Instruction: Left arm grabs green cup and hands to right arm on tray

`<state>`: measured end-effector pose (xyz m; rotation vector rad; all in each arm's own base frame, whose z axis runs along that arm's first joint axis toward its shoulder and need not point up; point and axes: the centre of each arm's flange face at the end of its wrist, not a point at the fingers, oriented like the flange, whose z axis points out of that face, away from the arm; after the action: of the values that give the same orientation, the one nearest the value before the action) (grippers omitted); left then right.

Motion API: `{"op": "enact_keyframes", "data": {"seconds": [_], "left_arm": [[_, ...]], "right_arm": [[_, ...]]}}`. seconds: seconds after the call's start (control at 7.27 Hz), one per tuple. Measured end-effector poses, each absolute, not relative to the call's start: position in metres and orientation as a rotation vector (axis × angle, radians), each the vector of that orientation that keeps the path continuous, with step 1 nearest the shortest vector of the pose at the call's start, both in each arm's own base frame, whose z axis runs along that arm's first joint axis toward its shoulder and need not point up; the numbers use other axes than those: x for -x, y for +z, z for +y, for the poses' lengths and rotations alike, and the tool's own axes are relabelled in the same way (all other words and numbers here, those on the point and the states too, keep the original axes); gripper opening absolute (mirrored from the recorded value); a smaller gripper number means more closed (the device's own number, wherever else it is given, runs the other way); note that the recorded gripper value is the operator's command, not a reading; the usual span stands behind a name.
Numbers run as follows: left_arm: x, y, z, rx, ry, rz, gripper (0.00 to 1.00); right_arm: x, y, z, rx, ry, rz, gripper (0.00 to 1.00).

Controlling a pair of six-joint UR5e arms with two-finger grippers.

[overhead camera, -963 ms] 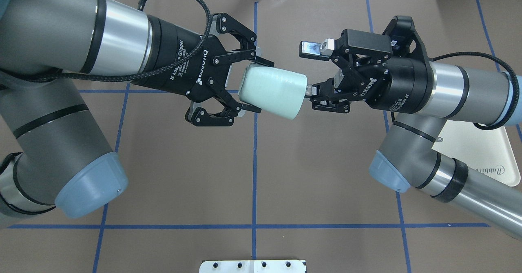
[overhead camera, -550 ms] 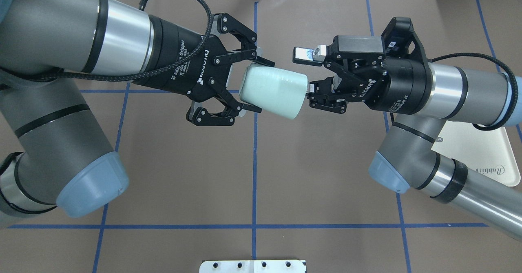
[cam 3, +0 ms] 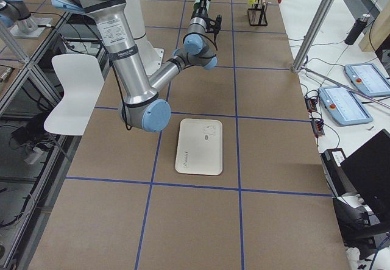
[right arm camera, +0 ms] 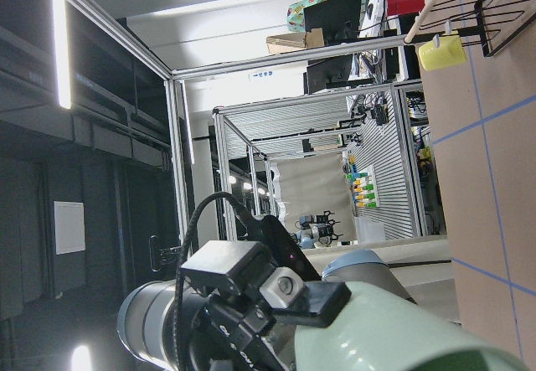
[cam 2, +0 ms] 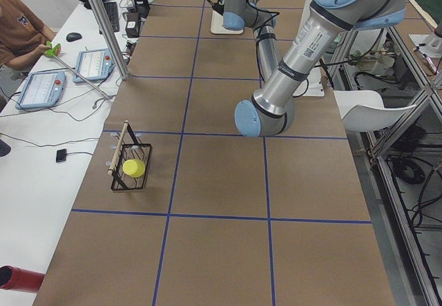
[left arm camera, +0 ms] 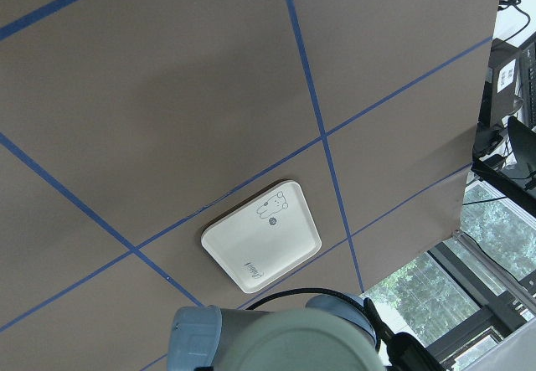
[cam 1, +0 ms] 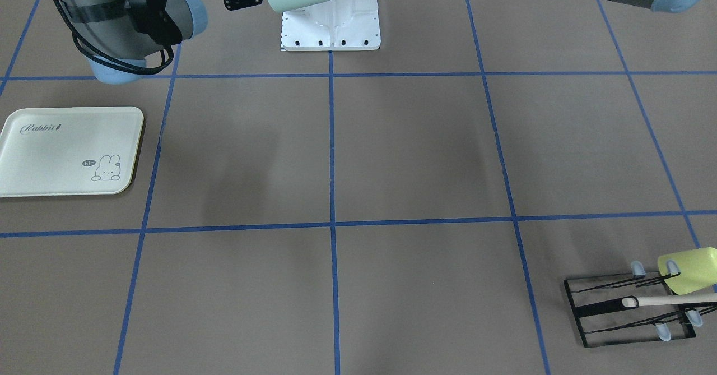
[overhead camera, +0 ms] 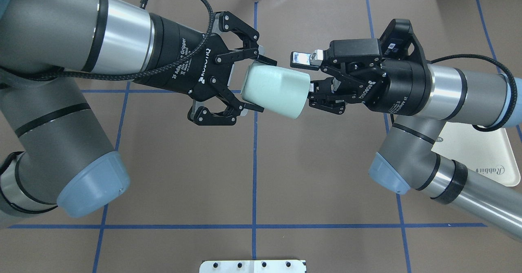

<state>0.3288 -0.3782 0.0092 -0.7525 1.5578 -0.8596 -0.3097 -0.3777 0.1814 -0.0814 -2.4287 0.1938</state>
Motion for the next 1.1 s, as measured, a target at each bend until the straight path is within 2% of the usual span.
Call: {"op": "enact_keyframes", "data": {"seconds": [0.14,0.28,0.41,1.1], "left_arm": [[-0.3288,0.0091,-0.3782,0.752,-0.859,1.558,0.1],[-0.329,0.0092,-0.3783,0.752,-0.859,1.558,0.16],[-0.3291,0.0093,-0.3785,0.751,-0.859,1.558,0.98],[-0.3289,0.0123,-0.3776,0.699,-0.778,1.617,1.0]], "right_arm": [[0.3095,0.1823,-0.3775,0.081,0.194,-2.428,0.19],[0.3094,0.1825,-0.3773,0.082,0.194,-2.428,0.03],[0.3095,0.1826,-0.3771,0.082,0.194,-2.428,0.0],[0.3082,0.1845,-0.3776,0.076,0.198,-2.424,0.0]]}}
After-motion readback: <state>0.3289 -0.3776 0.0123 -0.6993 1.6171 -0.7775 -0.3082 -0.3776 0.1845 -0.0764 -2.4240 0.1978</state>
